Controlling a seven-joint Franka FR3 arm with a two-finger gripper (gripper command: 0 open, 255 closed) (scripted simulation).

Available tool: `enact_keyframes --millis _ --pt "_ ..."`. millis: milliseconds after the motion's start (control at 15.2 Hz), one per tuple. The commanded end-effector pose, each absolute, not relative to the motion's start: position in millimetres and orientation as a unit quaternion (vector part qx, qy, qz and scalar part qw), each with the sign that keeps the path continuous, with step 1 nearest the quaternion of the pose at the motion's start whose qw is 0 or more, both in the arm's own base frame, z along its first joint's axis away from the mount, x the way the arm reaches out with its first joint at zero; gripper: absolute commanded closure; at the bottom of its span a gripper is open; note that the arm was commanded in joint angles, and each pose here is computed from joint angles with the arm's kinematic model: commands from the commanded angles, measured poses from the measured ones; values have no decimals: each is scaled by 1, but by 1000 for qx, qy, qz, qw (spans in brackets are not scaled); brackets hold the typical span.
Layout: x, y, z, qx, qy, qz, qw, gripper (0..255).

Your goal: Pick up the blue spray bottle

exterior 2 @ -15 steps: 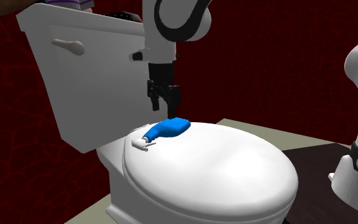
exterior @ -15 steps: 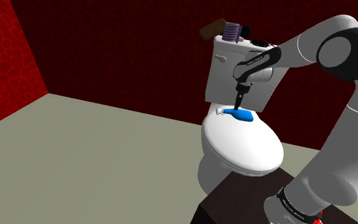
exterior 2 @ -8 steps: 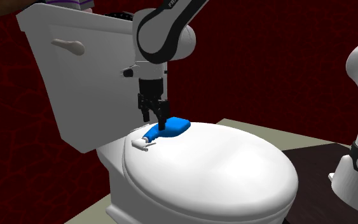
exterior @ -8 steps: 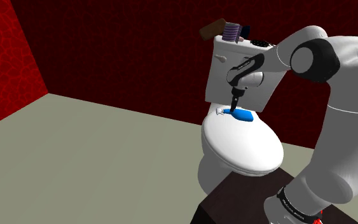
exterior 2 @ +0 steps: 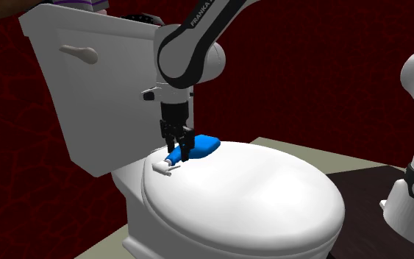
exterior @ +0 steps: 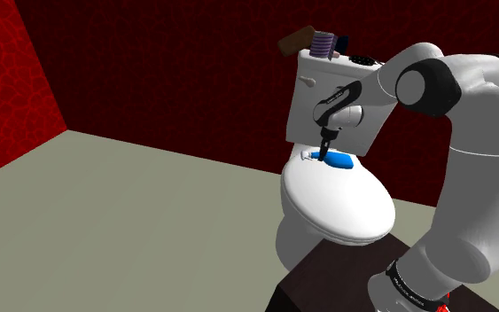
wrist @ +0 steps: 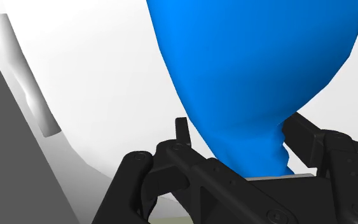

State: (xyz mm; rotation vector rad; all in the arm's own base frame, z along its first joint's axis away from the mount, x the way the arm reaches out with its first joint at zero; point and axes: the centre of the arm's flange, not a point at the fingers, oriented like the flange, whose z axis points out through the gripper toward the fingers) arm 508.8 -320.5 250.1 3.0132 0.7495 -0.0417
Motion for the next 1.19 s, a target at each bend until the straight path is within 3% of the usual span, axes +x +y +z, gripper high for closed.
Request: enact_keyframes --millis 0,462,1122 --pt "509 -321 249 970 241 -14 18 255" --pt "509 -321 250 970 241 -14 18 255" --pt "509 -321 303 970 241 -14 18 255"
